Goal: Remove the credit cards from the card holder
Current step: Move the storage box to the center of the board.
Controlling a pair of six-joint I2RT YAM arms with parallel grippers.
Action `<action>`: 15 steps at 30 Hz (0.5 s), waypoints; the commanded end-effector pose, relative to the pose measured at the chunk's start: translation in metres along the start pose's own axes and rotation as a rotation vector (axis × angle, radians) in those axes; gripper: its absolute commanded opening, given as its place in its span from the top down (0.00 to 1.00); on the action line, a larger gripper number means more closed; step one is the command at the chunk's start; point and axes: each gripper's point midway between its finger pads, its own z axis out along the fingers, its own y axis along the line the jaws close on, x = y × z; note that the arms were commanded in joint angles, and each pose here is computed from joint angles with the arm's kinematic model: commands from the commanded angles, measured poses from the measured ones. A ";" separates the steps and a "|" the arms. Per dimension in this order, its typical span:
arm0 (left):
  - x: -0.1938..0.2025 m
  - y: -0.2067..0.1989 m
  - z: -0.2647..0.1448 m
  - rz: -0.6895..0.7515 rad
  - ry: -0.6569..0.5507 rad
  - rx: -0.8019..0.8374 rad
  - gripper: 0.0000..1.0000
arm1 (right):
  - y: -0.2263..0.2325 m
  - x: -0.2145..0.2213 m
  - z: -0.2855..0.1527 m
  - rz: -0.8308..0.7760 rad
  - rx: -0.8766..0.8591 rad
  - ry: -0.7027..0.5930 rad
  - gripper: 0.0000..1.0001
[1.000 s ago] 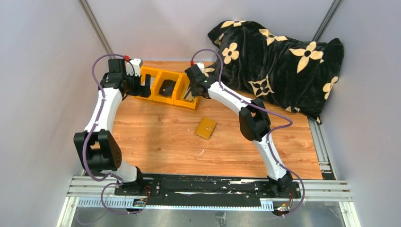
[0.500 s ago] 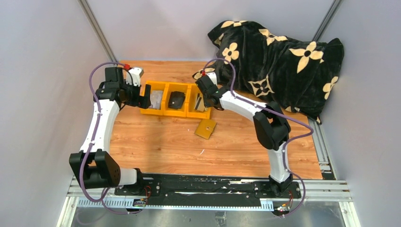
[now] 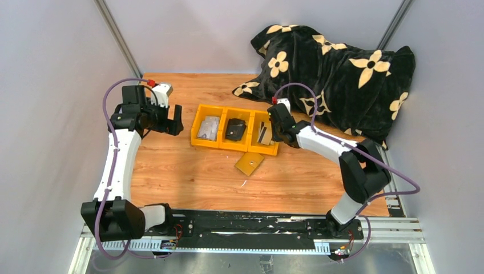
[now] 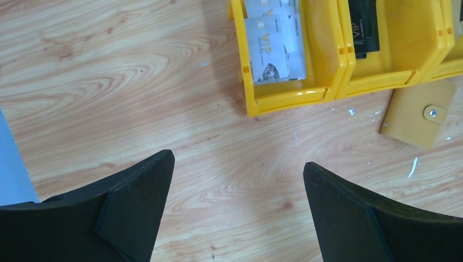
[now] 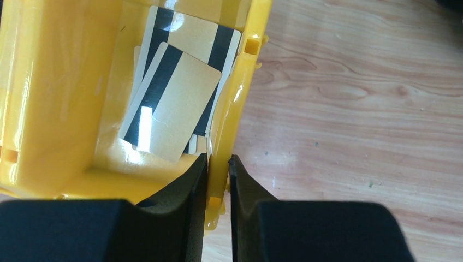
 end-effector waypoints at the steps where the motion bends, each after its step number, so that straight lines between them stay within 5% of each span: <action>1: 0.002 -0.012 -0.004 -0.004 -0.010 0.055 0.00 | -0.011 0.024 -0.006 -0.049 -0.033 0.025 1.00; 15: 0.007 -0.013 -0.003 0.005 0.003 0.064 0.00 | -0.035 -0.004 0.007 -0.051 0.031 0.024 1.00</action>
